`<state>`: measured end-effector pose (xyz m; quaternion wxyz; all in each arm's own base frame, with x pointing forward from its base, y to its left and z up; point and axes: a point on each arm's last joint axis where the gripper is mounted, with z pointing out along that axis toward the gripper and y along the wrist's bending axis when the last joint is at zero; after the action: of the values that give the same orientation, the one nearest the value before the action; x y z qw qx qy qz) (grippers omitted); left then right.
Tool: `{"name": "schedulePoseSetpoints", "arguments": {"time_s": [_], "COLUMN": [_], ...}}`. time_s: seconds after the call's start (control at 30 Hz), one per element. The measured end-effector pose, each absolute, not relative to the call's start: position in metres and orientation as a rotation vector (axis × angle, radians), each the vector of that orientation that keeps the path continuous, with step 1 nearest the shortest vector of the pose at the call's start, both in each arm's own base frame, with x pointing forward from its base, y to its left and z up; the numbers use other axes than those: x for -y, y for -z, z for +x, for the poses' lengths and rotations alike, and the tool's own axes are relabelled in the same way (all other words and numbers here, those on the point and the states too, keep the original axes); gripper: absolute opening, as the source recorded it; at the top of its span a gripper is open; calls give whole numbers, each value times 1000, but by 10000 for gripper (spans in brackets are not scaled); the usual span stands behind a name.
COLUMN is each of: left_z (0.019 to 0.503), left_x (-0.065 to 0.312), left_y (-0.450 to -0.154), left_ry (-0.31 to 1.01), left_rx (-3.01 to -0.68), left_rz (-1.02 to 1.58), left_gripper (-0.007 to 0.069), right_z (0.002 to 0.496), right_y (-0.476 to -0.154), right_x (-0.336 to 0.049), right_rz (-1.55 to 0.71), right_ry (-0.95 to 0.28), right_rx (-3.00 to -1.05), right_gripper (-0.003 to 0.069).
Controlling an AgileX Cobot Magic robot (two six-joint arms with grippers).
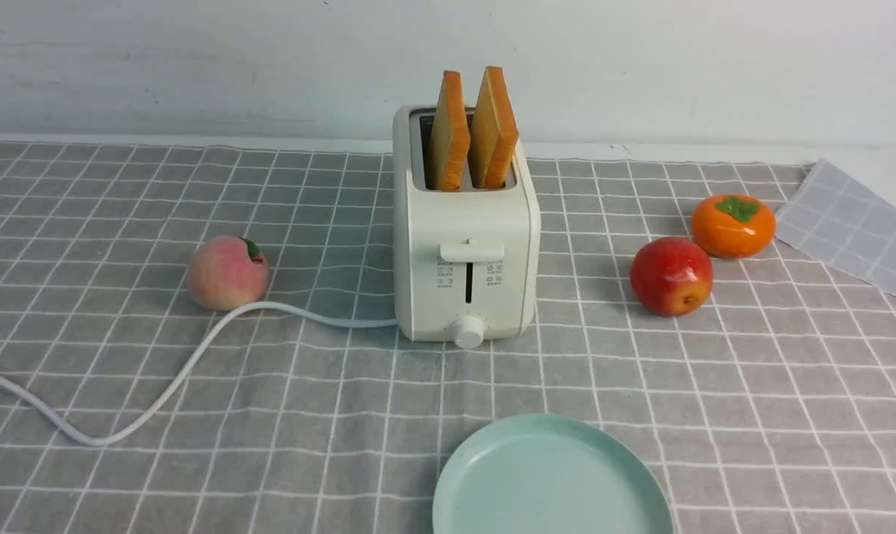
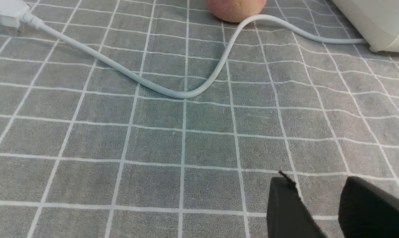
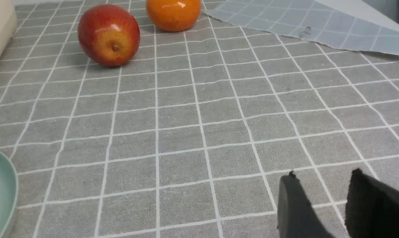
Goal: Take toasted bread from bread machine on grey coffee table place on plate.
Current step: 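Grasp the toast slice in the toaster and pull it up out of the slot with the right gripper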
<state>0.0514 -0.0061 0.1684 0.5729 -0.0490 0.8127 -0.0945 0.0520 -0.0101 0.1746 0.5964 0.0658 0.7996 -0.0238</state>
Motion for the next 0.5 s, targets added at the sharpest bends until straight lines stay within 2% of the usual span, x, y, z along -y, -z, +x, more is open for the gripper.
{"name": "schedulePoseSetpoints", "arguments": {"time_s": [0.3, 0.5], "left_z": [52, 55], "left_x": [6, 6], "left_y": [-171, -183], "left_ry": [231, 245], "left_rx": [-1877, -1728], "left_rz": [-119, -121], "left_gripper": [239, 239], "right_z": [53, 56], "right_y": [-176, -191], "right_x": [10, 5], "right_rz": [143, 84], "right_ry": [55, 15], "right_rx": [-1837, -1653], "right_gripper": [240, 240]}}
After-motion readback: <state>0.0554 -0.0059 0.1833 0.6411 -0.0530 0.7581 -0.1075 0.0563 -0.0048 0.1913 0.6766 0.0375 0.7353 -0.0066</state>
